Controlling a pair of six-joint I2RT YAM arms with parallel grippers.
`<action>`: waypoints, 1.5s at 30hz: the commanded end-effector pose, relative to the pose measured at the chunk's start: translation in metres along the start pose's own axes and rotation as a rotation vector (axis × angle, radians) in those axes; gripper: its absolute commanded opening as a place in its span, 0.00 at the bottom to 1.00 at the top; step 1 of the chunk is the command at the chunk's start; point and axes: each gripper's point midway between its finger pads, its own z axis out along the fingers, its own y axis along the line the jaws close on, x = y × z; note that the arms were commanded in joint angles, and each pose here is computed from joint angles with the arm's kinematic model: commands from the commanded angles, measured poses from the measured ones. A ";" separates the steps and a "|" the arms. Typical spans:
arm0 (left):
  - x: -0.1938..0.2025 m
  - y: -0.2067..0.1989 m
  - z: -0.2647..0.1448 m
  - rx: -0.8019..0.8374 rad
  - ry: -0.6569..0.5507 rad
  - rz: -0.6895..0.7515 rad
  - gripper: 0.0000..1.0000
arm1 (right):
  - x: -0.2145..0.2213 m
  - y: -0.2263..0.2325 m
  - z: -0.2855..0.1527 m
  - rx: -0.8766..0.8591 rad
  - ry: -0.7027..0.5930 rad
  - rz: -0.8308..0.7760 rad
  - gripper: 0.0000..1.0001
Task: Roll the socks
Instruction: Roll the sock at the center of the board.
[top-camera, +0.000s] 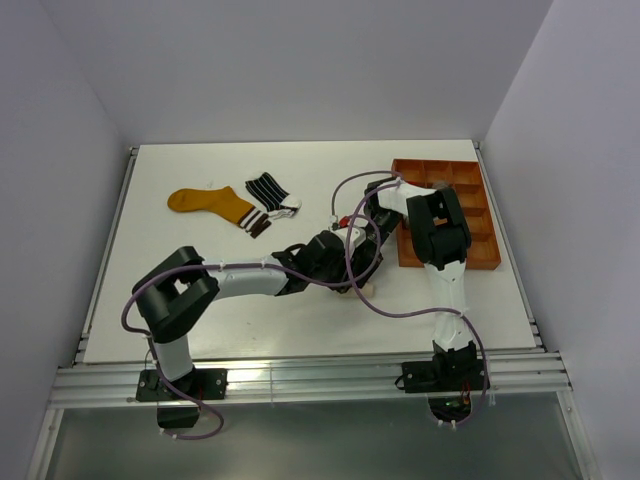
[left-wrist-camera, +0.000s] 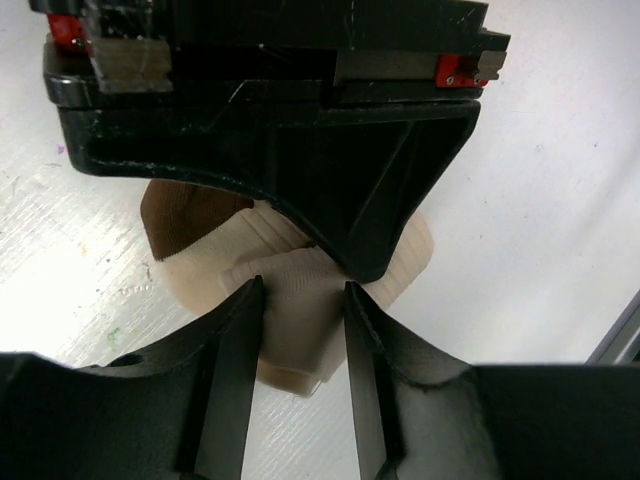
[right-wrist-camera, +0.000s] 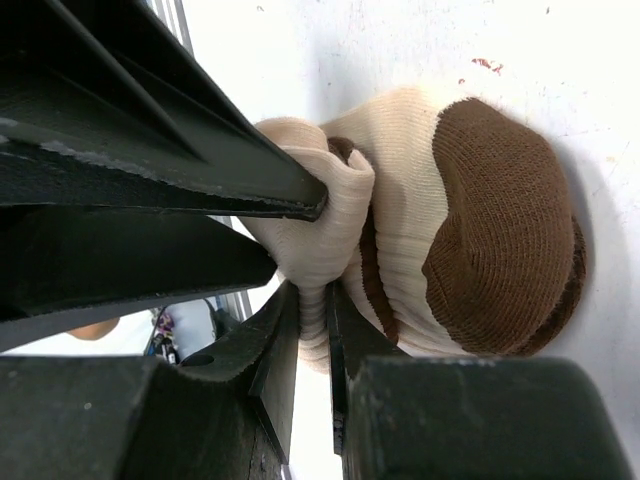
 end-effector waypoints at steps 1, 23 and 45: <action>0.007 -0.011 0.007 0.062 0.015 0.009 0.45 | 0.015 -0.028 -0.003 0.072 0.083 -0.058 0.19; 0.060 -0.005 0.021 0.136 0.189 -0.147 0.06 | 0.010 -0.032 -0.006 0.133 0.059 -0.064 0.26; 0.100 -0.004 0.022 0.160 0.292 -0.314 0.00 | -0.019 -0.014 -0.039 0.341 -0.188 -0.106 0.42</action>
